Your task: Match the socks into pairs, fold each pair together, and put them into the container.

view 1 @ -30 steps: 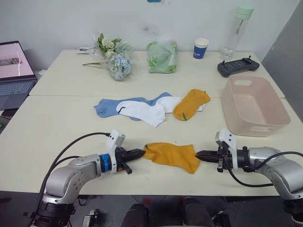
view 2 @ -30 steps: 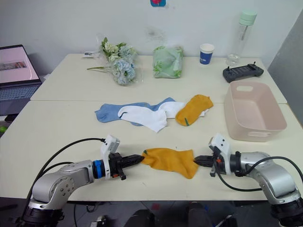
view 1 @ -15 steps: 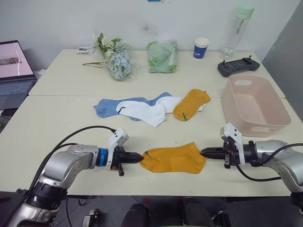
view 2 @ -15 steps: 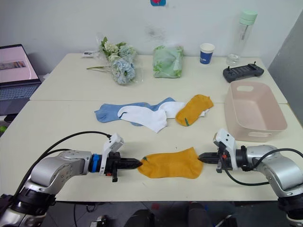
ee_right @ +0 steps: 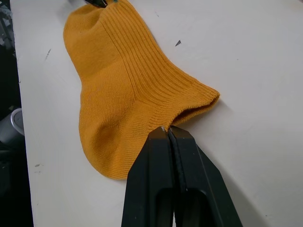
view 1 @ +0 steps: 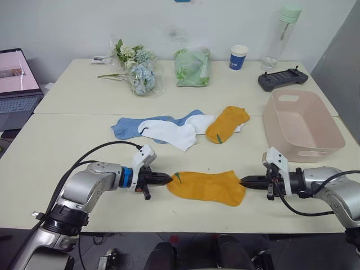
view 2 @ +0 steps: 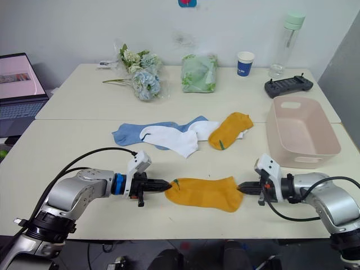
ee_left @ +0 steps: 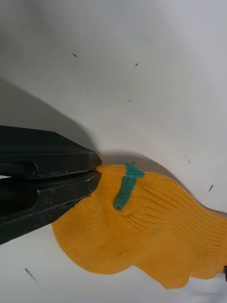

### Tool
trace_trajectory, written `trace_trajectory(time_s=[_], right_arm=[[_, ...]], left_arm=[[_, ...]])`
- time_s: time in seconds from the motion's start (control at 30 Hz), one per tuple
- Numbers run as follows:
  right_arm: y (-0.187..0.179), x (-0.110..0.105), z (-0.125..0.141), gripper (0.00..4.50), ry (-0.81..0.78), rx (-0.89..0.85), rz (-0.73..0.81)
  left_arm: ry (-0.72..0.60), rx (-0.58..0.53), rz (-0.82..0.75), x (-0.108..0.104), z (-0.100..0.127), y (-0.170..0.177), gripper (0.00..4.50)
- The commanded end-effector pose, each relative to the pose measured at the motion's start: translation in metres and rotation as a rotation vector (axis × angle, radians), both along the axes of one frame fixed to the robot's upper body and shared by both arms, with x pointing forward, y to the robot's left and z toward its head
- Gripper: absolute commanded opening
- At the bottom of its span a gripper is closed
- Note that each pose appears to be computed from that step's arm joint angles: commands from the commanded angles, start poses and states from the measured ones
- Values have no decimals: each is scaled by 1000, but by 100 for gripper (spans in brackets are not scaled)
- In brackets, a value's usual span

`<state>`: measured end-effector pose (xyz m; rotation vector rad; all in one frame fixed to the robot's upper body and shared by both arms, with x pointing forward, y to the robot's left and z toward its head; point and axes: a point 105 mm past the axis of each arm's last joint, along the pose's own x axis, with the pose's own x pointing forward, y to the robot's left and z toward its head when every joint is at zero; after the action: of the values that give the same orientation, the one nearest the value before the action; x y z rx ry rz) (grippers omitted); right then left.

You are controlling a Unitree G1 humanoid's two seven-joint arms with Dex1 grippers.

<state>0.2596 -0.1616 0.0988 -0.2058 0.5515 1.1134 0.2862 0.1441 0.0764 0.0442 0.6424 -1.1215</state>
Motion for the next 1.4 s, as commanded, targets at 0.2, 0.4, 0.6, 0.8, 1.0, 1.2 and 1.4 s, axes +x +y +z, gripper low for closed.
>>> trace_trajectory(time_s=[0.2, 0.4, 0.6, 0.8, 1.0, 1.2, 1.4], right_arm=[[1, 5, 4, 44, -45, 5, -2], [-6, 10, 13, 234, -103, 4, -24], [8, 10, 38, 337, -277, 36, 44], [44, 12, 39, 274, -379, 117, 105], [70, 4, 13, 63, -391, 85, 178], [63, 1, -19, 0, -358, -7, 168], [39, 1, -25, 0, -341, -53, 135]], left_arm=[[20, 7, -2, -6, -3, 2, 40], [-21, -13, 64, -1, 8, 14, 202], [-220, -71, 84, 4, 51, 13, 347], [-399, -111, -36, -2, 64, -22, 287], [-474, -29, -169, -7, 33, -53, 100], [-436, 30, -208, -13, -10, -62, 3], [-446, 107, -183, -9, -23, -39, 3]])
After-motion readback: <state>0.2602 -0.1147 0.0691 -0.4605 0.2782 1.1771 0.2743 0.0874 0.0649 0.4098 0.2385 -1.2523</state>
